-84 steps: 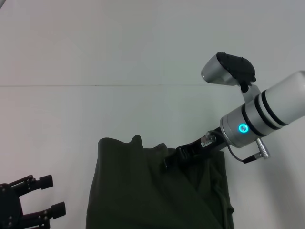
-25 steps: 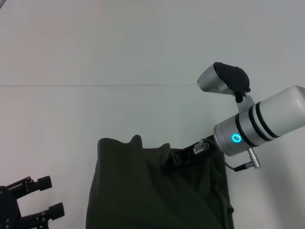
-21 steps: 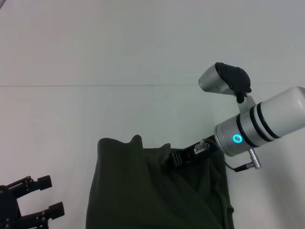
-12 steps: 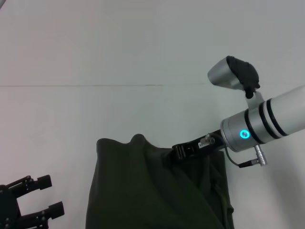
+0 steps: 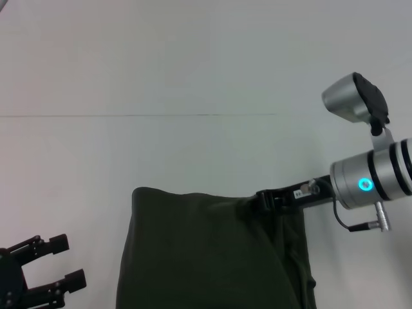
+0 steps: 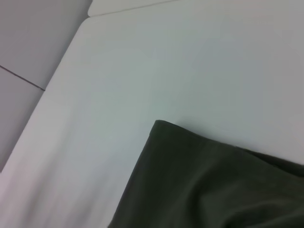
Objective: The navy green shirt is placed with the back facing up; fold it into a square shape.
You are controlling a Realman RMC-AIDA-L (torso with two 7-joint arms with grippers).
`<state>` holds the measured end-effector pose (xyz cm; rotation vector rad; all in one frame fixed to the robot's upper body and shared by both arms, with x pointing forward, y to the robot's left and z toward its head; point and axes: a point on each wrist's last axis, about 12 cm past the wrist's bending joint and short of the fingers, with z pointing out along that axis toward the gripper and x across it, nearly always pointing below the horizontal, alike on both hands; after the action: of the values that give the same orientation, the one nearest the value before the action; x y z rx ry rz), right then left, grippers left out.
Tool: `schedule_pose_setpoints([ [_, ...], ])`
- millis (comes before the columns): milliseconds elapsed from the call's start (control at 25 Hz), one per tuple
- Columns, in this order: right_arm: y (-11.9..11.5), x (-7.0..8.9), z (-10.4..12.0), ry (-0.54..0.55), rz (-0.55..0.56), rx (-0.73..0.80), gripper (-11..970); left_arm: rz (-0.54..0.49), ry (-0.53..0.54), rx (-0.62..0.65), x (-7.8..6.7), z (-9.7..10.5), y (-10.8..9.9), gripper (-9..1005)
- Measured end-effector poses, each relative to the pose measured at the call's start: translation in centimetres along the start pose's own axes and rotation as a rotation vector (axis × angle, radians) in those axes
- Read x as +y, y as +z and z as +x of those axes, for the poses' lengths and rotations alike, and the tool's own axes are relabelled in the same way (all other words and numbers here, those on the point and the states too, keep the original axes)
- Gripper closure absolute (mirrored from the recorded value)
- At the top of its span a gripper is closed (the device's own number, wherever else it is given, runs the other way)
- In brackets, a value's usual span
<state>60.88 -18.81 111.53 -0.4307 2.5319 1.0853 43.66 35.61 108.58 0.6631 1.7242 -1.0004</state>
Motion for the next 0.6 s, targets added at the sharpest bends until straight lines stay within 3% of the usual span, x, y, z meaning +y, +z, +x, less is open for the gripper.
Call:
schedule_pose_setpoints([
  [600,-1.2,-2.0,1.7,0.003,0.03,-0.013,926,-0.005,-0.027,-0.02,-0.1,0.4,0.0,146],
])
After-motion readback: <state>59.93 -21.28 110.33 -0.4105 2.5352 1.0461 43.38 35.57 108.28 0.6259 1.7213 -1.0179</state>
